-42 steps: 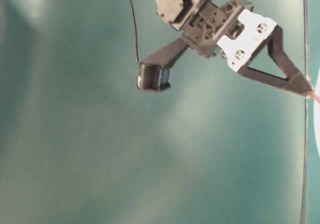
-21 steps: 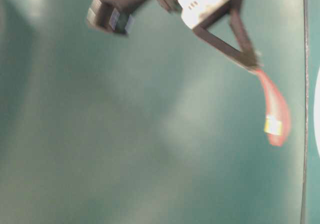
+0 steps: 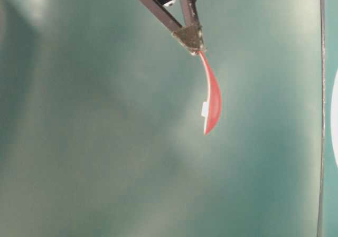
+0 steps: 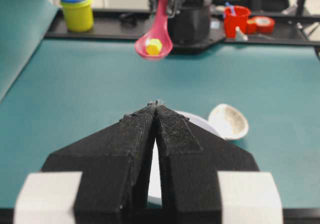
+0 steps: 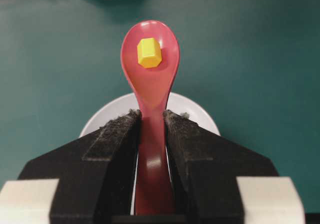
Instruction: Scoop the yellow hexagonal prism block from the bowl with a spoon using the right arm.
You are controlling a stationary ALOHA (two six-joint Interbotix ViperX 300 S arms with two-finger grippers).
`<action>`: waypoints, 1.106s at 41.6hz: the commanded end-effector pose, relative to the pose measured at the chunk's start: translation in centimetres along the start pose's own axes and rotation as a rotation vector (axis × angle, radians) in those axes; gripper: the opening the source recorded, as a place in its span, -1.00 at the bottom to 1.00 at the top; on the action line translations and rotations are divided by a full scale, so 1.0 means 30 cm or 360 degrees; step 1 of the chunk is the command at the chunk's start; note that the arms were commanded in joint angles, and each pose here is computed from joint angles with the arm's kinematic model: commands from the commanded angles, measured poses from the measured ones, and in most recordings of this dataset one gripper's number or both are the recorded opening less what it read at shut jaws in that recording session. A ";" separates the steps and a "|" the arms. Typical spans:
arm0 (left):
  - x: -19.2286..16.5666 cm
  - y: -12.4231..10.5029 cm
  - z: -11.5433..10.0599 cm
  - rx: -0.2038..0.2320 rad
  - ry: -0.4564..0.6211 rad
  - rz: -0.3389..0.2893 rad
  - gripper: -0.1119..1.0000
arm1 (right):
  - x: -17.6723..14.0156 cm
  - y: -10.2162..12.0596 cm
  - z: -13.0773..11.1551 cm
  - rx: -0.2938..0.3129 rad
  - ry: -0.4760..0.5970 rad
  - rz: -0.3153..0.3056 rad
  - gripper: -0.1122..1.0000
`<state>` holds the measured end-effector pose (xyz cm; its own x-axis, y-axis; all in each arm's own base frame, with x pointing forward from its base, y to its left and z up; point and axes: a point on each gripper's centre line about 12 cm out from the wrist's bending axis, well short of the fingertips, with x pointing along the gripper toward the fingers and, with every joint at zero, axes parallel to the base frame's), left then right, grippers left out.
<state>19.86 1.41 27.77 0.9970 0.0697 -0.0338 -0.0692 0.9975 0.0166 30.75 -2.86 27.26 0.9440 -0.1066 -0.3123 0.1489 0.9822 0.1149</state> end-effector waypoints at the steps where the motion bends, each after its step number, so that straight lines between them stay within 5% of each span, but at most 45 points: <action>1: 0.006 0.001 0.028 0.0005 -0.0034 0.0003 -0.81 | -0.008 0.007 0.040 0.0000 -0.0057 0.0009 -0.38; 46: 0.012 0.001 0.014 0.0007 -0.0002 0.0002 -0.81 | -0.008 0.037 0.045 -0.0046 -0.0099 0.0042 -0.38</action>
<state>19.98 1.42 27.58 0.9966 0.0697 -0.0445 -0.0690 0.9975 0.0165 30.92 -2.04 27.49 0.9527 -0.0880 -0.2907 0.1208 0.9880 0.0966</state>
